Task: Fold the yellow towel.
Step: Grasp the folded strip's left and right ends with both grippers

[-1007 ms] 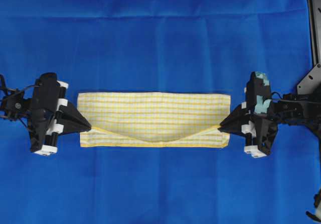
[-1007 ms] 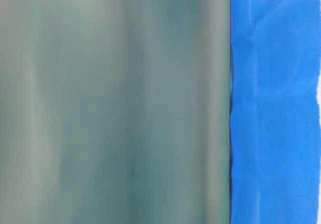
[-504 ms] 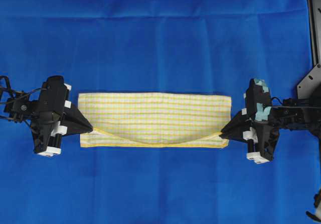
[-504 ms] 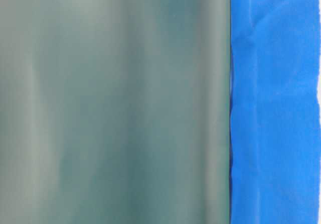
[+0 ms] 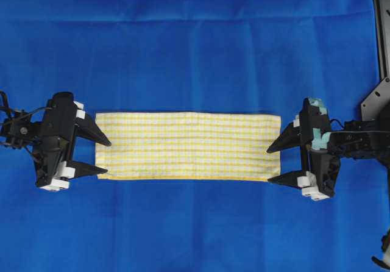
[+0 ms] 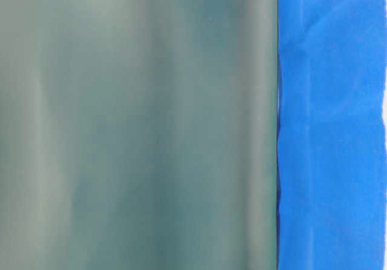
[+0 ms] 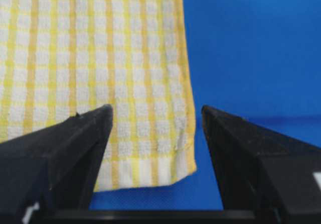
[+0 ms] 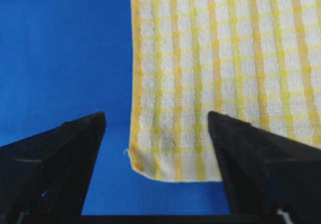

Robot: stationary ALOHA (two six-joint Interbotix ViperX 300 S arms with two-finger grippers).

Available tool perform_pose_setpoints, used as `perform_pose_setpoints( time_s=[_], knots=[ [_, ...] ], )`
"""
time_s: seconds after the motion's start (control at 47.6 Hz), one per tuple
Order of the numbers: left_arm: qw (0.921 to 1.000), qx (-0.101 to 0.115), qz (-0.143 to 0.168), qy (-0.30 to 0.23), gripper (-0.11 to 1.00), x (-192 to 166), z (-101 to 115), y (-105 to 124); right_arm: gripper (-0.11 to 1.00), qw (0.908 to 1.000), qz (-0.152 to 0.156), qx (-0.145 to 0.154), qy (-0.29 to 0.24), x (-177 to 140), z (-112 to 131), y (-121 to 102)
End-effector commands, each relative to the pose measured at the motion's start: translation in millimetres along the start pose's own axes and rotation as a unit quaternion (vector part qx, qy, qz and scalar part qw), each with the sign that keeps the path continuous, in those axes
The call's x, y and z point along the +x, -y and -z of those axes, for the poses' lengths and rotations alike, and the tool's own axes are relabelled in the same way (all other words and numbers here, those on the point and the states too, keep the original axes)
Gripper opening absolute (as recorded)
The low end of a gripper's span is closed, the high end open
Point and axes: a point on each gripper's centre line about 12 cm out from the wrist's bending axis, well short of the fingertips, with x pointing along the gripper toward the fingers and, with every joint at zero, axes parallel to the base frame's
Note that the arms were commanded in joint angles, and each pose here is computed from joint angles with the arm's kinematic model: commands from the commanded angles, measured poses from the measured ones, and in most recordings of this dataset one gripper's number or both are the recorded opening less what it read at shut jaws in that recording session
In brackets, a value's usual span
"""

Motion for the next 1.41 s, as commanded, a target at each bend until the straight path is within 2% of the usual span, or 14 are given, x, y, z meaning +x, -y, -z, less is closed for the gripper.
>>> perform_pose_setpoints(
  time_s=[0.0,0.147,0.315,0.462,0.63,0.881,1.07,1.238,1.301,1.385],
  knots=[
    [0.9997,-0.007,-0.005,0.025,0.62,-5,-14,-4,0.76,0.9996,0.006,0.008,0.026,-5,-13,6],
    [0.9987,-0.013,-0.033,0.038,0.63,-7,-22,-23,0.76,0.9976,0.040,0.022,0.053,-10,-27,30],
    [0.9975,0.011,-0.056,0.042,0.63,-6,-28,-38,0.77,0.9940,0.080,0.039,0.064,-13,-38,55],
    [0.9969,0.023,-0.065,0.037,0.63,-5,-28,-43,0.76,0.9932,0.091,0.044,0.058,-12,-39,61],
    [0.9963,0.011,-0.082,0.024,0.63,-2,-21,-56,0.76,0.9925,0.102,0.047,0.048,-8,-36,66],
    [0.9951,0.000,-0.099,-0.006,0.62,19,0,-71,0.76,0.9880,0.144,0.054,0.019,8,-20,87],
    [0.9940,-0.008,-0.108,-0.019,0.60,29,15,-80,0.73,0.9863,0.155,0.057,0.003,16,-15,91],
    [0.9934,-0.015,-0.109,-0.031,0.57,35,21,-81,0.60,0.9868,0.152,0.054,-0.002,17,-13,90],
    [0.9932,-0.016,-0.110,-0.035,0.50,35,23,-82,0.51,0.9876,0.150,0.047,-0.007,17,-12,88],
    [0.9924,-0.017,-0.111,-0.050,0.35,34,26,-82,0.32,0.9887,0.144,0.037,-0.012,18,-11,85]
  ],
)
